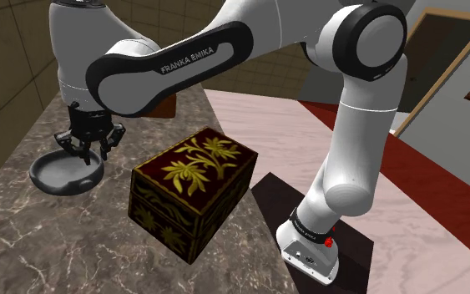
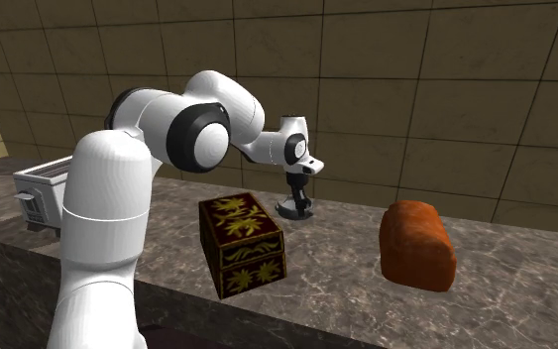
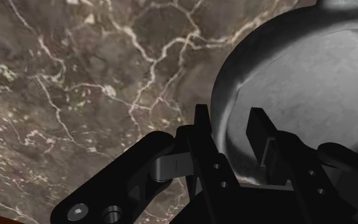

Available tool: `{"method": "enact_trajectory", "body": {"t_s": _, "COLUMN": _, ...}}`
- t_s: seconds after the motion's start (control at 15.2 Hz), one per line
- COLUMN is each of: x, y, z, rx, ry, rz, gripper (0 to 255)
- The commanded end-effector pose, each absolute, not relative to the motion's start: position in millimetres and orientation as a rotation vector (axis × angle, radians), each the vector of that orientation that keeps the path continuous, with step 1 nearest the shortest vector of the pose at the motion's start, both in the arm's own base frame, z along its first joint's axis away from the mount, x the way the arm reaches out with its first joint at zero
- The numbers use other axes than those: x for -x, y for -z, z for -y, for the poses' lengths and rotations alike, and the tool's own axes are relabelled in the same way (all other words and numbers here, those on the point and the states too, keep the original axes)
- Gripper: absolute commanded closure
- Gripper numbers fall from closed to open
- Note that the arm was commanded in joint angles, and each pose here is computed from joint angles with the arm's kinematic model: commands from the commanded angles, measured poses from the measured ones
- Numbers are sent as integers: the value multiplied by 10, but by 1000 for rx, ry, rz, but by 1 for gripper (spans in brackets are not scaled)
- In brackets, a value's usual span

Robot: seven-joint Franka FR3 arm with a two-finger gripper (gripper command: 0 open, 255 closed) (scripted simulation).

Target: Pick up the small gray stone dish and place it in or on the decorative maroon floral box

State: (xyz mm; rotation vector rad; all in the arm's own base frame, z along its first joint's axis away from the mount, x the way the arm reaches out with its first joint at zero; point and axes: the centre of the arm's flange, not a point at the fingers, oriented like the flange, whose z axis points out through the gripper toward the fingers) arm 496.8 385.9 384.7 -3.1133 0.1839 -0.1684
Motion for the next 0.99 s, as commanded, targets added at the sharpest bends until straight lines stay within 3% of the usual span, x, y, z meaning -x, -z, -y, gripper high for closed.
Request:
{"method": "enact_trajectory", "body": {"t_s": 0.0, "x": -4966, "y": -3847, "z": -3861, "rx": 3113, "ry": 168, "rz": -183, "gripper": 255}}
{"method": "enact_trajectory", "body": {"t_s": 0.92, "x": -4966, "y": -4587, "z": -3861, "rx": 3113, "ry": 168, "rz": -183, "gripper": 255}}
